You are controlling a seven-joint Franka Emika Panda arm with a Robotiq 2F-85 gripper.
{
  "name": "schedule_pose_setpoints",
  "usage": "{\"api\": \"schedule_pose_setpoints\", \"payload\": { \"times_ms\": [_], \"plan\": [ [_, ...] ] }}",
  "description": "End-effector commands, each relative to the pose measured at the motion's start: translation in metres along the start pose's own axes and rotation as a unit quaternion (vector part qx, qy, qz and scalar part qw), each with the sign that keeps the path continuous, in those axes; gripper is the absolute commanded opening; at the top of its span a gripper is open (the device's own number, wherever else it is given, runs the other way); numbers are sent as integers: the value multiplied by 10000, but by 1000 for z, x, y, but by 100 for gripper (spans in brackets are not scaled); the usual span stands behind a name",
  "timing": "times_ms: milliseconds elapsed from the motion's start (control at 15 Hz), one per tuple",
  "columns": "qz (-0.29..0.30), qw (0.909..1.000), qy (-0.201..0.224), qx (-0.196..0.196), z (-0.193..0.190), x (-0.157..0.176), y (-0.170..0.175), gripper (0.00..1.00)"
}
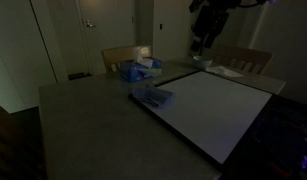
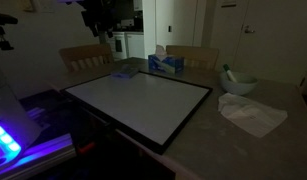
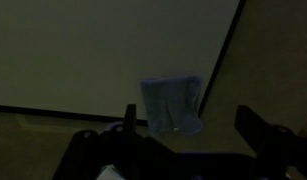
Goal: Wipe the whiteboard with the blue cloth
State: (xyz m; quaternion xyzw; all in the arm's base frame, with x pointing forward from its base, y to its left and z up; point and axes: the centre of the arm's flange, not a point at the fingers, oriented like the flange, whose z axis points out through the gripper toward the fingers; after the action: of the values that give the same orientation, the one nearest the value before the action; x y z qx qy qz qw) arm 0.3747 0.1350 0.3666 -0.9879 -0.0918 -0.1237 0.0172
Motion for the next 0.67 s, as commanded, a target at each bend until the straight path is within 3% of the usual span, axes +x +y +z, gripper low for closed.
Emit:
{"api": "schedule_pose_setpoints", "payload": {
  "times_ms": [0,600],
  "plan": [
    [69,10000,-11,-8,18,6,-2,100],
    [64,9995,166,264,117,53,9,100]
  ]
}}
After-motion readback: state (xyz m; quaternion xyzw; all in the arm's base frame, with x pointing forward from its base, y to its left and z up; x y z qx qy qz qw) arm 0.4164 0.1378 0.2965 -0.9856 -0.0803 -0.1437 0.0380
